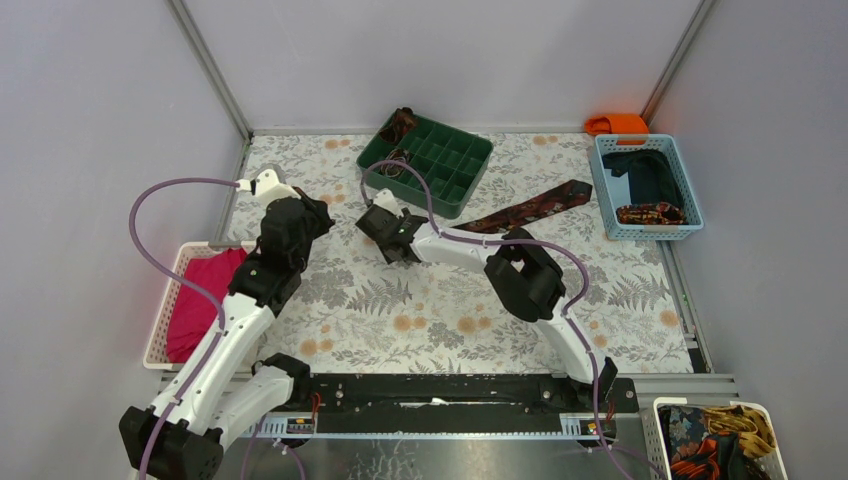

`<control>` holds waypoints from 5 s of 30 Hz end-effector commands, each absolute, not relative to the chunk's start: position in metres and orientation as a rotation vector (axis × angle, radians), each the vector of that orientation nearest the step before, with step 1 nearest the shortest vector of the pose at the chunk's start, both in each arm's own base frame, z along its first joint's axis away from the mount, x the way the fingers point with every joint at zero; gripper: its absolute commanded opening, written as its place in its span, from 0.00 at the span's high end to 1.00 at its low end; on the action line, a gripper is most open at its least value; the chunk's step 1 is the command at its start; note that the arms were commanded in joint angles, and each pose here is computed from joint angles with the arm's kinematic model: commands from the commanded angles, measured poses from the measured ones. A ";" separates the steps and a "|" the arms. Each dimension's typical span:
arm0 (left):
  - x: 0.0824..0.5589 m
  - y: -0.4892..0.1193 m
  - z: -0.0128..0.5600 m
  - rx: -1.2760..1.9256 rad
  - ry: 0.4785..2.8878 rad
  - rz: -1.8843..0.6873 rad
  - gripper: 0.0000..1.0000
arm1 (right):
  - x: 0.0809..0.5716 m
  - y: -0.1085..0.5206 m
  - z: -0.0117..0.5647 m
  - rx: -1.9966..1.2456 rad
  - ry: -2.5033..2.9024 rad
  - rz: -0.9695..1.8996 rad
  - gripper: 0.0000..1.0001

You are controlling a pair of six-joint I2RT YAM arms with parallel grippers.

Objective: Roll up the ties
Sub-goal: Roll the tie at the center of the board.

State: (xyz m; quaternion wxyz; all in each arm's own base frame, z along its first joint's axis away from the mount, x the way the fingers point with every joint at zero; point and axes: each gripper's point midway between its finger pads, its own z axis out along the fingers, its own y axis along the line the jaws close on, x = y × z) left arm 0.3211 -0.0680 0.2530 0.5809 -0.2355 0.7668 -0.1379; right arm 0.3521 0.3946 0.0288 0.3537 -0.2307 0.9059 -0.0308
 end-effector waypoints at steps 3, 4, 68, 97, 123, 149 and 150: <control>0.326 -0.066 0.257 -0.540 1.756 -0.321 1.00 | 0.372 0.381 0.028 -0.503 2.352 -0.122 0.46; 0.326 -0.067 0.257 -0.539 1.757 -0.322 1.00 | 0.374 0.380 0.027 -0.493 2.357 -0.114 0.48; 0.347 -0.142 0.168 -0.401 1.979 -0.550 1.00 | 0.271 0.409 0.068 -0.351 2.486 1.263 0.47; 0.358 -0.179 0.097 -0.310 2.132 -0.559 1.00 | 0.298 0.362 0.054 -0.364 2.543 0.795 0.46; 0.359 -0.194 0.020 -0.210 2.286 -0.548 1.00 | 0.291 0.358 0.103 -0.466 2.417 0.784 0.48; 0.353 -0.211 0.018 -0.007 2.305 -0.627 1.00 | 0.222 0.339 -0.018 -0.546 2.480 0.355 1.00; 0.351 -0.213 0.018 -0.006 2.306 -0.645 1.00 | 0.225 0.339 -0.021 -0.541 2.479 0.340 1.00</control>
